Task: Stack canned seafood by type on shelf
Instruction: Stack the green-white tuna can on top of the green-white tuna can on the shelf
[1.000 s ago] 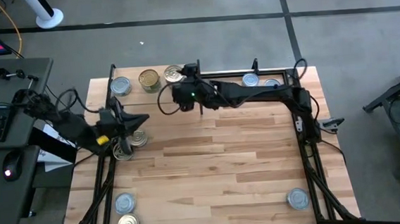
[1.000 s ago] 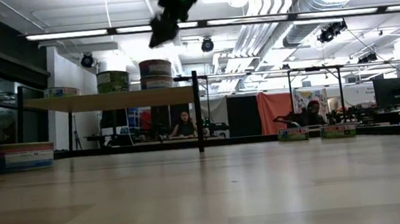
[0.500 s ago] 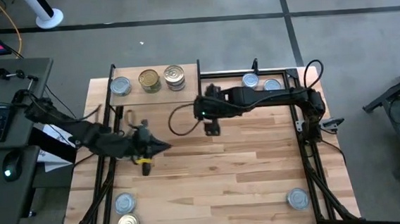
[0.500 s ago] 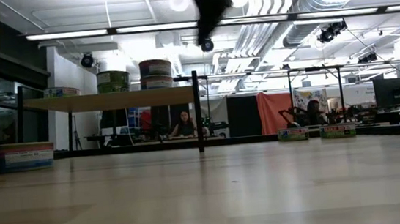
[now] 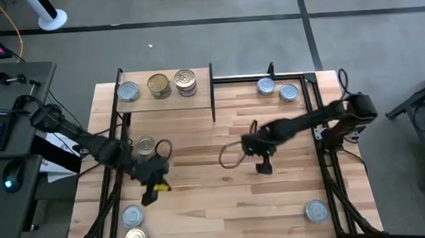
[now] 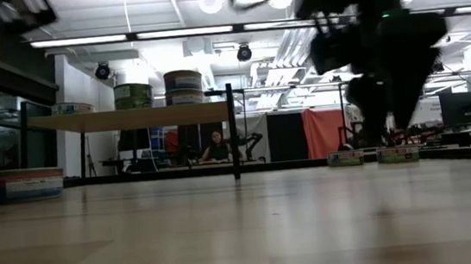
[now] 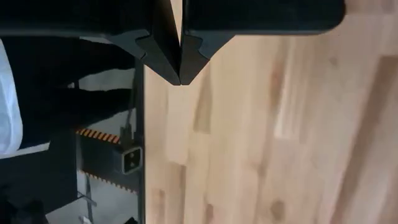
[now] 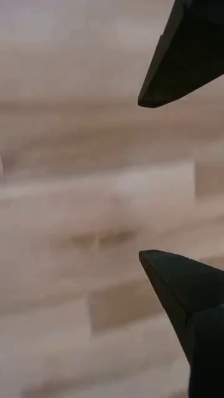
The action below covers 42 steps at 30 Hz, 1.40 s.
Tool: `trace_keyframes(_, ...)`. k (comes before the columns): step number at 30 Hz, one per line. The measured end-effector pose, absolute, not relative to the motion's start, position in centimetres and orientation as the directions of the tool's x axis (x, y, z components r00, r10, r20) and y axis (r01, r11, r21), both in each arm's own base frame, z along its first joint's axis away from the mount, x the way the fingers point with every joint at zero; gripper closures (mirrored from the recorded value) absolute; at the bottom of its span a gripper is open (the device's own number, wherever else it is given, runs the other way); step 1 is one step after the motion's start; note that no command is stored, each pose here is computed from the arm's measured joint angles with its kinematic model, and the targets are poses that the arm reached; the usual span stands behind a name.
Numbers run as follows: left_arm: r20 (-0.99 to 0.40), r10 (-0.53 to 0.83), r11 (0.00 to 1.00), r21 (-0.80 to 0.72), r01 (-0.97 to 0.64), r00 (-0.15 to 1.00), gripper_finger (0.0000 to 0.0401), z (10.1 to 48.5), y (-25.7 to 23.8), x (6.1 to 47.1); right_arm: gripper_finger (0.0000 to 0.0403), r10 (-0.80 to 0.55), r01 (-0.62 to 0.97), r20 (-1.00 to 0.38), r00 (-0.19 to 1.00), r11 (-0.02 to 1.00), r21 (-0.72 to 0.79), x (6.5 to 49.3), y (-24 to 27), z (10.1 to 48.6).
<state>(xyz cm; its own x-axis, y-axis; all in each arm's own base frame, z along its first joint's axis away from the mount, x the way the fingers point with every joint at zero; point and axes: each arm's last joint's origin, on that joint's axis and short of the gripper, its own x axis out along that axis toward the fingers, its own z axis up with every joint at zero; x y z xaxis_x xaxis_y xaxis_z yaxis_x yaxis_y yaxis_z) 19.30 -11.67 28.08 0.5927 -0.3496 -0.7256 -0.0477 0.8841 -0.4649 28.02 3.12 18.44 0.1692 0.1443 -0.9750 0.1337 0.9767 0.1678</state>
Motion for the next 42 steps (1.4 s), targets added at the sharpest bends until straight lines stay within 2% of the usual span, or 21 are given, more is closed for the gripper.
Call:
trace_keyframes(5,-0.751,-0.335,0.874,-0.474,-0.109,0.569,0.0401,27.0,-15.7,17.6,0.0018,0.191,0.198,-0.895,0.403,0.937,0.289,27.2,5.9,18.6)
trace_keyframes(8,-0.791,-0.324,0.882,-0.451,-0.136,0.519,0.0401,25.5,-18.1,16.5,0.0023,0.196,0.189,-0.867,0.459,0.932,0.311,27.6,7.0,19.0)
trace_keyframes(10,-0.822,-0.319,0.889,-0.432,-0.151,0.471,0.0401,24.4,-19.5,15.8,0.0044,0.164,0.155,-0.858,0.486,0.95,0.27,28.1,7.5,19.6)
trace_keyframes(13,-0.867,-0.296,0.895,-0.398,-0.2,0.4,0.0401,23.0,-20.9,14.7,0.0118,0.081,0.132,-0.851,0.519,0.976,0.173,28.6,8.0,20.0)
trace_keyframes(16,-0.915,-0.233,0.9,-0.331,-0.283,0.328,0.0401,21.8,-21.6,13.2,0.0239,0.003,0.13,-0.834,0.552,0.987,0.09,29.1,8.1,20.5)
trace_keyframes(18,-0.942,-0.187,0.889,-0.284,-0.36,0.28,0.0401,21.1,-21.9,12.2,0.0337,-0.018,0.145,-0.83,0.557,0.986,0.076,29.2,7.6,20.6)
trace_keyframes(19,-0.953,-0.167,0.882,-0.259,-0.394,0.253,0.0401,20.8,-22.0,11.7,0.0369,-0.022,0.152,-0.831,0.556,0.986,0.075,29.3,7.4,20.5)
trace_keyframes(20,-0.96,-0.161,0.873,-0.247,-0.42,0.23,0.0401,20.6,-22.2,11.3,0.0382,-0.026,0.155,-0.831,0.555,0.985,0.072,29.4,7.2,20.5)
trace_keyframes(23,-0.97,-0.164,0.864,-0.229,-0.448,0.18,0.0401,19.8,-23.0,10.4,0.038,-0.038,0.183,-0.832,0.553,0.98,0.077,29.5,6.6,20.5)
trace_keyframes(26,-0.981,-0.141,0.854,-0.19,-0.485,0.135,0.0401,18.9,-23.4,9.9,0.0397,-0.047,0.184,-0.83,0.555,0.98,0.068,29.6,6.1,20.5)
trace_keyframes(37,-0.996,-0.026,0.854,-0.065,-0.517,0.082,0.0401,16.2,-23.8,11.0,0.0402,-0.027,0.165,-0.826,0.563,0.983,0.08,29.4,5.9,21.1)
trace_keyframes(39,-0.994,-0.004,0.862,-0.06,-0.503,0.111,0.0401,16.0,-23.5,11.9,0.0402,-0.025,0.164,-0.826,0.564,0.983,0.082,28.9,5.8,21.6)
trace_keyframes(42,-0.971,0.071,0.878,-0.047,-0.477,0.226,0.0401,15.9,-22.4,14.0,0.0402,-0.022,0.162,-0.823,0.567,0.983,0.085,28.2,5.7,22.5)
